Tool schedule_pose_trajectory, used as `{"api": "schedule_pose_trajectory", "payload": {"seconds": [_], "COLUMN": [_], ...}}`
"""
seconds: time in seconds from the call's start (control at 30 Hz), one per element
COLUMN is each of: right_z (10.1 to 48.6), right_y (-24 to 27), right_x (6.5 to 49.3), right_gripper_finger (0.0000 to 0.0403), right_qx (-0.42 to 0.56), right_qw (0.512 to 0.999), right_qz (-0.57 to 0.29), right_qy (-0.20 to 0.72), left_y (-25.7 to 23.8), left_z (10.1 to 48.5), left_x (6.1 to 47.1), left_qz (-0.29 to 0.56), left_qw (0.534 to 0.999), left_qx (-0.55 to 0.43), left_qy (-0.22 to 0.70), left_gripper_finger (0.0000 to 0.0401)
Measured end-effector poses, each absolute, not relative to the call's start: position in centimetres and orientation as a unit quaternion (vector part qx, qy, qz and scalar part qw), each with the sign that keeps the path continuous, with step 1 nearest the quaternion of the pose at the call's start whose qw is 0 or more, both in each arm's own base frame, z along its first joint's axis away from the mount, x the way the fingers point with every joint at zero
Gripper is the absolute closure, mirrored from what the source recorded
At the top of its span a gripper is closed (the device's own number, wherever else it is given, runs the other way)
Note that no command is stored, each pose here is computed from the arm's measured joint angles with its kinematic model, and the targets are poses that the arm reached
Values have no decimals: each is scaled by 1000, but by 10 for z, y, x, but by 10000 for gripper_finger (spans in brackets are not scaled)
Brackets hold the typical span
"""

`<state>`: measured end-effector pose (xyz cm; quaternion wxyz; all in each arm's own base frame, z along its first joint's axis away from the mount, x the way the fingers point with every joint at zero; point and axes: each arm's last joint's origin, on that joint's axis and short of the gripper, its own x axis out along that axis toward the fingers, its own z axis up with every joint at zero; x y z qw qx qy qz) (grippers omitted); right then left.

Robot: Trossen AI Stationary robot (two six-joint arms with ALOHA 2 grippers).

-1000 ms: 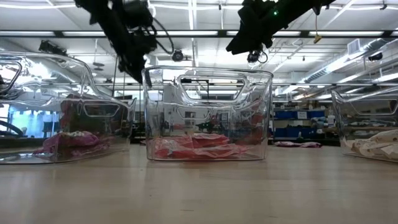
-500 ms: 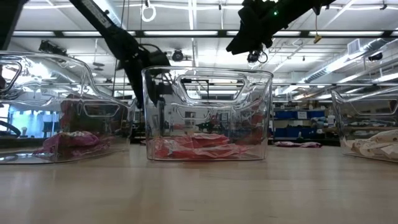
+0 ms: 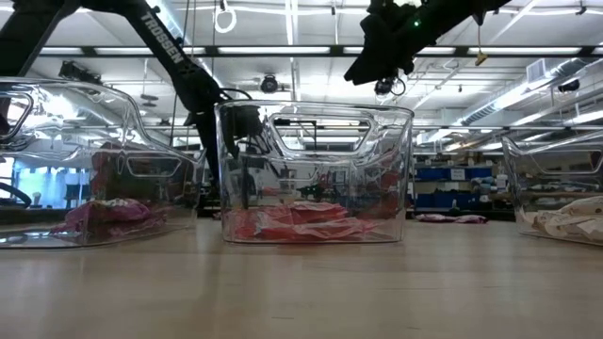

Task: Sort candy
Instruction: Put the violet candy pack into the left transparent bin

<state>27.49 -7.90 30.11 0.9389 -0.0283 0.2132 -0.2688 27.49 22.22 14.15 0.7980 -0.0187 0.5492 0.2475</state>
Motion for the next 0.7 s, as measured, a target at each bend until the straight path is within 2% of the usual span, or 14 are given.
{"api": "schedule_pose_trajectory", "payload": {"seconds": [0.13,0.23,0.5,0.7], "right_z": [301,301,301,300], "right_y": [-80,-80,-80,-80], "right_x": [275,275,275,274], "right_gripper_finger": [208,208,208,208], "right_qx": [-28,-27,-21,-21], "right_qw": [938,938,938,938], "right_qz": [-271,-271,-272,-272], "right_qy": [213,213,212,215], "left_y": [225,225,229,236], "left_z": [139,139,146,171], "left_x": [274,273,274,284], "left_qz": [247,246,253,259], "left_qw": [796,796,782,782], "left_qx": [-23,-26,-24,-5], "left_qy": [551,552,569,568], "left_gripper_finger": [213,239,383,396]}}
